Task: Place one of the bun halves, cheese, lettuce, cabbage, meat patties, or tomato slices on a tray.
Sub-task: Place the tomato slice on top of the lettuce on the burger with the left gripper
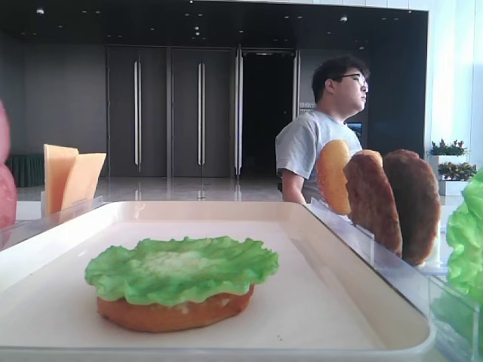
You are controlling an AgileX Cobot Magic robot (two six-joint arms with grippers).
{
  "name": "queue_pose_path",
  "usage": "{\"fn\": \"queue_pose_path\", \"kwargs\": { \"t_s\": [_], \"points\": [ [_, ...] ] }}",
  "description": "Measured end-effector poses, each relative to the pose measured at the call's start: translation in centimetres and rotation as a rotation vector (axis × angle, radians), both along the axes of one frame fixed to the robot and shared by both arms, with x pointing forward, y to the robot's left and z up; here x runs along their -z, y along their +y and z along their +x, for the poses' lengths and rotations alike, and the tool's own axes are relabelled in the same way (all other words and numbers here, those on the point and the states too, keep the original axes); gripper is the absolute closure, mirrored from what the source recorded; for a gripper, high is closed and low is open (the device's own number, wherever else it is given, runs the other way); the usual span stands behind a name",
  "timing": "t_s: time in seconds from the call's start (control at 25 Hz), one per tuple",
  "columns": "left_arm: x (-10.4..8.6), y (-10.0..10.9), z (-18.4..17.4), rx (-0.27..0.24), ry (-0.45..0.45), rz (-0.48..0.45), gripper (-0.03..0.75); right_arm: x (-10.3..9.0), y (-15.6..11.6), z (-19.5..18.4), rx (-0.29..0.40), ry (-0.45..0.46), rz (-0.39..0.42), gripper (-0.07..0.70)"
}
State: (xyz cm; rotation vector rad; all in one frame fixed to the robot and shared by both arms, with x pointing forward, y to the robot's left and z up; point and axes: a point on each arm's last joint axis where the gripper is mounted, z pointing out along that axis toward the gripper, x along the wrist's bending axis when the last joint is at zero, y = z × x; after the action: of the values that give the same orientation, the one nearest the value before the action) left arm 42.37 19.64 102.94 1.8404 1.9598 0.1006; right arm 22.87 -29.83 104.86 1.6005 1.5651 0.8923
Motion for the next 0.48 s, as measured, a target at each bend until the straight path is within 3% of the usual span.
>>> {"fn": "queue_pose_path", "kwargs": {
  "t_s": [0.24,0.48],
  "points": [
    [2.1,-1.5,0.0,0.009,-0.067,-0.219,0.655,0.0,0.0,0.0,0.0,0.0,0.0,0.349],
    [4.6,-4.2,1.4,0.094,-0.041,-0.406,0.655,0.0,0.0,0.0,0.0,0.0,0.0,0.349]
  ]
}}
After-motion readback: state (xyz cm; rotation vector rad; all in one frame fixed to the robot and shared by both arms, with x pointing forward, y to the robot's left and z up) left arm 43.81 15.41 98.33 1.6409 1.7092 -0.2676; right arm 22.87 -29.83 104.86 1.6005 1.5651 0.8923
